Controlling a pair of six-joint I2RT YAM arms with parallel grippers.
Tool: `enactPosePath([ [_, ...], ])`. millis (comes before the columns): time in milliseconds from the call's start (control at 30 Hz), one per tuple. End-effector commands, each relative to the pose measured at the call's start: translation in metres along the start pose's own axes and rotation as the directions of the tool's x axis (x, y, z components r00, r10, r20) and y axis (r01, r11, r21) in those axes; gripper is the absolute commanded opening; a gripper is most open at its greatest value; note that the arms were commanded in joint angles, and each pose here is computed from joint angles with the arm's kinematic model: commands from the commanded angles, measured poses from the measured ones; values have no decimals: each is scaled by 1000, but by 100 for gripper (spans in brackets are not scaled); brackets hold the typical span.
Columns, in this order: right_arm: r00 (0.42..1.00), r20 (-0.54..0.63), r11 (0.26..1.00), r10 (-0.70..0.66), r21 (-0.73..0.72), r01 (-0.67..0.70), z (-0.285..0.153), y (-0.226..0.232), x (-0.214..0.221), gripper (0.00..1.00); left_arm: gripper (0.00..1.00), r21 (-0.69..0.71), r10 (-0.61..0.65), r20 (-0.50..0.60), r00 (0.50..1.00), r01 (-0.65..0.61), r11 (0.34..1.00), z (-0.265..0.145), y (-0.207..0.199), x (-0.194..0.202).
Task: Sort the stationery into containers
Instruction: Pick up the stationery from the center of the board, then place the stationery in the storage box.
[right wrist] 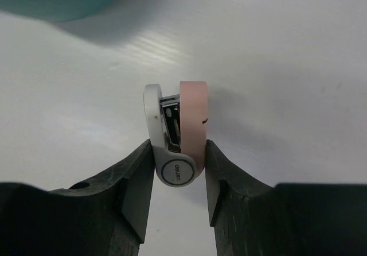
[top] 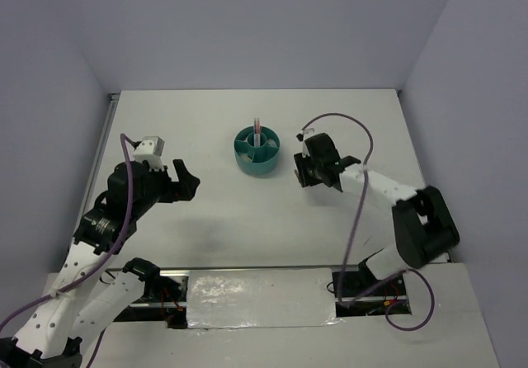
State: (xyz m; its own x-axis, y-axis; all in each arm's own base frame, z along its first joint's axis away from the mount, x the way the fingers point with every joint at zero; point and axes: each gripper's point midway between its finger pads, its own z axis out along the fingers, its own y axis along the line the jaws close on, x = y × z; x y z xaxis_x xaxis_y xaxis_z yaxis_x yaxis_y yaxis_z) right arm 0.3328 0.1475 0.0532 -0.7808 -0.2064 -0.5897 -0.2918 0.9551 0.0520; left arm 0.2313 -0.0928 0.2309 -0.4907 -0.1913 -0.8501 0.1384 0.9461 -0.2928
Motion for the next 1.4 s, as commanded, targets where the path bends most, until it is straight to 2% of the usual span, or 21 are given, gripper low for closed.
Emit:
enactPosePath([
  [0, 943, 322, 994, -79, -49, 100, -49, 46, -52, 2, 99, 244, -98, -32, 995, 103, 964, -1, -50, -6],
  [33, 905, 400, 982, -143, -56, 180, -68, 72, -51, 2, 99, 311, -168, -14, 986, 164, 936, -2, -66, -18],
  [100, 865, 469, 970, -177, -65, 234, -87, 96, -49, 2, 99, 425, -219, -39, 975, 214, 879, -8, -89, -24],
  [133, 825, 540, 962, -169, -92, 257, -108, 117, -49, 2, 99, 477, -281, -24, 959, 258, 840, -11, -102, -39],
  [200, 775, 619, 955, -125, -137, 263, -137, 134, -55, 3, 99, 535, -322, -36, 946, 290, 794, -15, -117, -47],
  [267, 752, 656, 952, -67, -183, 245, -159, 151, -56, 4, 99, 592, -353, -56, 934, 316, 742, -19, -136, -53],
  [333, 728, 685, 955, -24, -200, 220, -181, 159, -62, 4, 99, 587, -364, -67, 929, 332, 739, -12, -144, -54],
  [433, 681, 732, 938, -24, -219, 269, -211, 184, -62, 4, 95, 583, -340, -116, 933, 341, 737, -7, -165, -43],
  [500, 678, 734, 930, -42, -219, 295, -217, 196, -59, 4, 94, 604, -309, -152, 939, 336, 723, -10, -184, -32],
  [533, 664, 746, 934, -45, -204, 293, -225, 196, -64, 4, 94, 591, -295, -172, 940, 338, 732, -3, -189, -24],
  [667, 673, 734, 938, -96, -160, 308, -224, 207, -62, 5, 91, 570, -264, -188, 946, 324, 755, 5, -202, -8],
  [867, 677, 730, 944, -98, -147, 294, -224, 205, -61, 5, 77, 545, -262, -164, 951, 309, 779, 9, -197, -8],
  [1033, 685, 721, 927, -104, -179, 328, -222, 215, -56, 6, 82, 533, -252, -126, 960, 280, 799, 9, -193, -15],
  [1167, 694, 712, 913, -104, -208, 350, -221, 222, -52, 6, 82, 530, -234, -104, 967, 253, 809, 6, -189, -18],
  [1267, 696, 711, 903, -103, -227, 365, -221, 225, -49, 6, 76, 541, -228, -86, 970, 237, 807, 3, -189, -21],
  [1300, 696, 711, 903, -103, -227, 365, -221, 224, -48, 6, 69, 544, -229, -81, 970, 235, 805, 2, -189, -23],
  [1367, 691, 716, 900, -96, -235, 368, -223, 224, -49, 7, 61, 546, -227, -80, 970, 234, 804, 2, -190, -24],
])
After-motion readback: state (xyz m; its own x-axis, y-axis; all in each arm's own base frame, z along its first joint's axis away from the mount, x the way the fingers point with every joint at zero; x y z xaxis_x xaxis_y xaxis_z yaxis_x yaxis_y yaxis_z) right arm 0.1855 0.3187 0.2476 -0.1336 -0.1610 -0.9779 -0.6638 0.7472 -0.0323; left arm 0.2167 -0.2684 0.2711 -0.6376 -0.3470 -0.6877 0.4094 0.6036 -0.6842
